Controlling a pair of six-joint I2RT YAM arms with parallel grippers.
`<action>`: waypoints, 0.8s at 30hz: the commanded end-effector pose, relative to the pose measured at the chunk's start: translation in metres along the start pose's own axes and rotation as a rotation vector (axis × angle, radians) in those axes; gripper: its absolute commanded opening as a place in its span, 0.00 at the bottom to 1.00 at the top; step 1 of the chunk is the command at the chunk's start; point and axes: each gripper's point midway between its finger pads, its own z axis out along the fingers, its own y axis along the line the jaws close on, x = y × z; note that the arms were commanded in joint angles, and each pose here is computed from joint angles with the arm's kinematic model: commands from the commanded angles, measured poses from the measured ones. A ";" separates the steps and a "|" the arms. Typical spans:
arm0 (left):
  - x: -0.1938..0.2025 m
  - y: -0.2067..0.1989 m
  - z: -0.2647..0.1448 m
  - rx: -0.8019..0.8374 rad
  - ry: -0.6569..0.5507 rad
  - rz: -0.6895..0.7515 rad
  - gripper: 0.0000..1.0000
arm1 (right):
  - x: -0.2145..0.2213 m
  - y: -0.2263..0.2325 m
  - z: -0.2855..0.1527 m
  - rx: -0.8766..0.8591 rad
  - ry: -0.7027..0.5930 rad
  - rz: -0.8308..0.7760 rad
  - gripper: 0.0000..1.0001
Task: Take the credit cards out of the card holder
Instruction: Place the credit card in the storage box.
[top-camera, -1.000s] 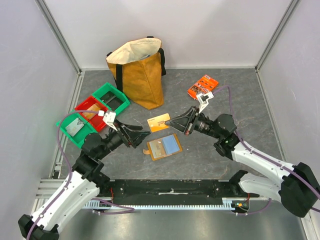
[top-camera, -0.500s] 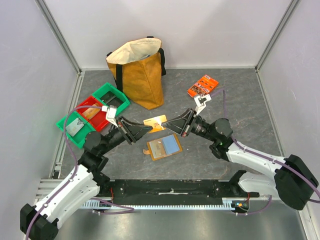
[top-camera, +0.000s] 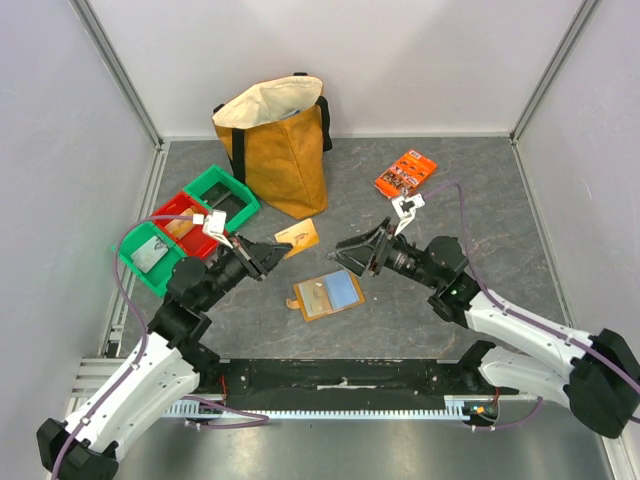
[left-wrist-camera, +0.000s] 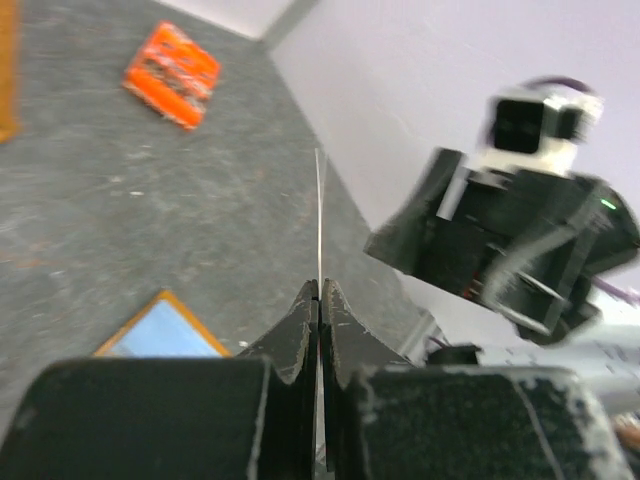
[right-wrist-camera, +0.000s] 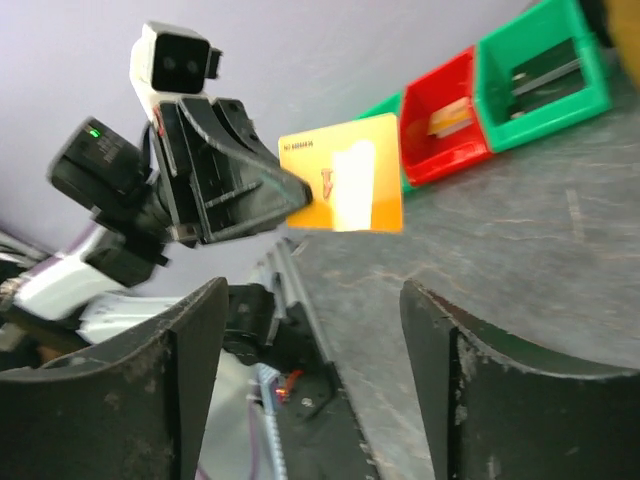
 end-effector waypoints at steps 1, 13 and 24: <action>-0.026 0.049 -0.004 -0.266 -0.078 0.059 0.02 | -0.010 -0.018 -0.011 0.143 0.009 -0.172 0.85; -0.119 0.194 -0.057 -0.775 -0.227 0.014 0.02 | -0.001 -0.048 -0.046 0.311 0.061 -0.311 0.98; -0.169 0.299 -0.093 -1.061 -0.245 -0.119 0.02 | 0.006 -0.058 -0.055 0.347 0.102 -0.371 0.98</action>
